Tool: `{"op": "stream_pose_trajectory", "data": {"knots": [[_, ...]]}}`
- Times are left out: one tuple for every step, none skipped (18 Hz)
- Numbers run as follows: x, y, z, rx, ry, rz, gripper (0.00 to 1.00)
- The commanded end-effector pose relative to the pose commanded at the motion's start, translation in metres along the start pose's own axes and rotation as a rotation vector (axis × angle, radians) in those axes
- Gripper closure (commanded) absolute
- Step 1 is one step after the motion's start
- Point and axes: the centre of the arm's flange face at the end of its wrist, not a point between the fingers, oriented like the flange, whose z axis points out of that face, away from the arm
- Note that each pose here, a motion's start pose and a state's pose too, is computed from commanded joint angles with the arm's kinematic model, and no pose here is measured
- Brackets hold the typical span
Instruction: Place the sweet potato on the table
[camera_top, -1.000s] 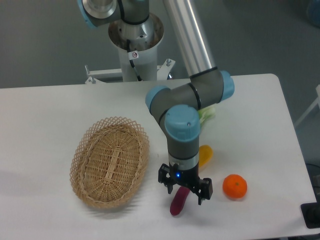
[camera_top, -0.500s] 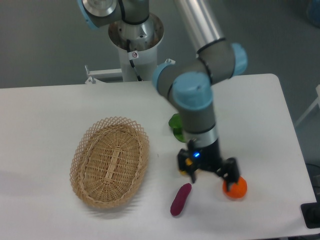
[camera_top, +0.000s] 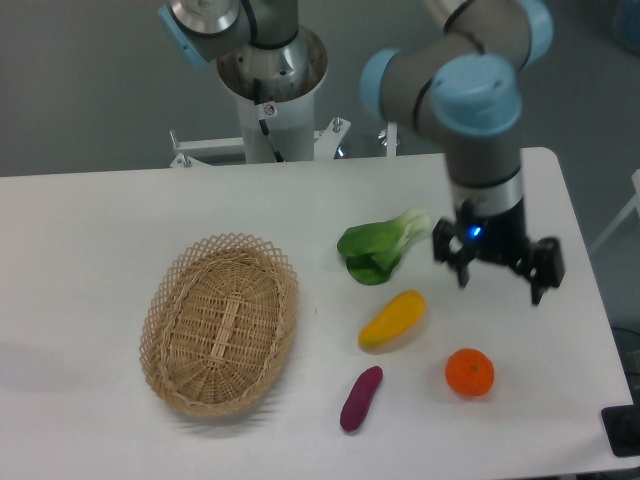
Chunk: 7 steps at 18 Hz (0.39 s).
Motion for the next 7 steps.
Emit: {"op": "stream_pose_trajectory", "data": {"knots": [[0.000, 0.009, -0.002, 0.003, 0.017, 0.028, 0.00], [0.001, 0.020, -0.003, 0.008, 0.034, 0.047, 0.00], [0.002, 0.027, -0.007, 0.024, 0.040, 0.066, 0.00], [0.002, 0.033, -0.008, 0.039, 0.040, 0.081, 0.00], [0.003, 0.035, -0.007, 0.048, 0.044, 0.083, 0.00], [0.004, 0.035, -0.005, 0.052, 0.049, 0.083, 0.00], [0.005, 0.035, -0.004, 0.055, 0.049, 0.083, 0.00]]}}
